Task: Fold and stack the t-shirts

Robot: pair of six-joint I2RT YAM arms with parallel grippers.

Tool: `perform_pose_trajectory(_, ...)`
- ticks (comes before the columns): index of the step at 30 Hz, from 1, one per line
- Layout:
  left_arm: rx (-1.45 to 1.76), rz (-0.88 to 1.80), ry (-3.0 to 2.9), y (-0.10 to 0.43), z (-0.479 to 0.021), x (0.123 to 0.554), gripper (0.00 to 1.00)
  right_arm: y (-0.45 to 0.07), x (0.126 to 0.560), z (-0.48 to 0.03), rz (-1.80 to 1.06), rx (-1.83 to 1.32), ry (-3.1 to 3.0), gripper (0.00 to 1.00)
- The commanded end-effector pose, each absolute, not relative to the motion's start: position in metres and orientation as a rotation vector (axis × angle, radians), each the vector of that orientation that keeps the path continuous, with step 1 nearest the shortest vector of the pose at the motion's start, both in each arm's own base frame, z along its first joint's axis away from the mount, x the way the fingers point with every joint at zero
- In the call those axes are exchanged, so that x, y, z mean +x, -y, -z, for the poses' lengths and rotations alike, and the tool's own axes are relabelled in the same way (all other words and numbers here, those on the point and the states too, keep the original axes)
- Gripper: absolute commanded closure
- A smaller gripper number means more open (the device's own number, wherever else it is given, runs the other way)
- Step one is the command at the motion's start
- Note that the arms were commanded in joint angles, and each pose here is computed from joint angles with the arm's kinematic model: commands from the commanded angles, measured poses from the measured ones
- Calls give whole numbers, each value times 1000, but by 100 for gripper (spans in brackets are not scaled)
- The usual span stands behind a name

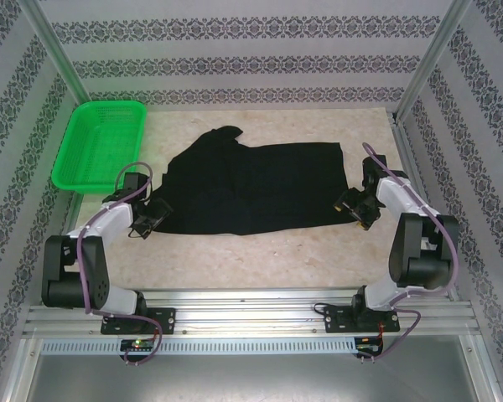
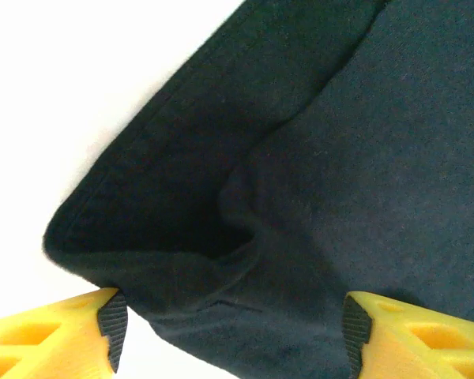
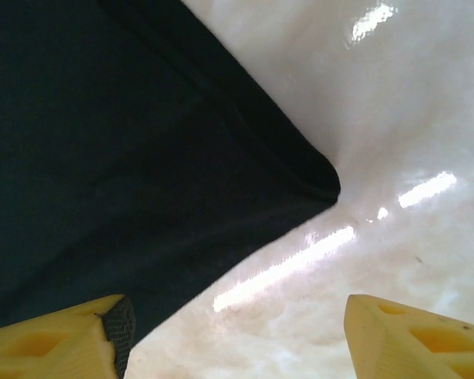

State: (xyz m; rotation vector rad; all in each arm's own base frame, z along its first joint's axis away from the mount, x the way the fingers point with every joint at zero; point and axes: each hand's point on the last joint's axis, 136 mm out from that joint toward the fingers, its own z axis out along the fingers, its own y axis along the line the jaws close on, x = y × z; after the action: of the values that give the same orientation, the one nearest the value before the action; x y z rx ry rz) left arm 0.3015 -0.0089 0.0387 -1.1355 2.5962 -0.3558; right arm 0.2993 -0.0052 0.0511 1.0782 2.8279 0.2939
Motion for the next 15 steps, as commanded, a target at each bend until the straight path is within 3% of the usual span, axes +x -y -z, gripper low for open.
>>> perform_pose_trajectory(1, -1150, 383, -2555, 6, -38, 318, 32, 8, 309, -46, -307, 1100, -2820, 29)
perform_pose_trajectory(5, -1143, 397, -2568, 8, -29, 324, 50, 15, 313, -38, -285, 1117, -2814, 32)
perform_pose_trajectory(11, -1113, 377, -2566, 5, -30, 326, 76, 24, 330, -31, -278, 1124, -2765, 49)
perform_pose_trajectory(15, -1109, 355, -2574, 3, -28, 323, 89, 27, 331, -23, -256, 1124, -2782, 68)
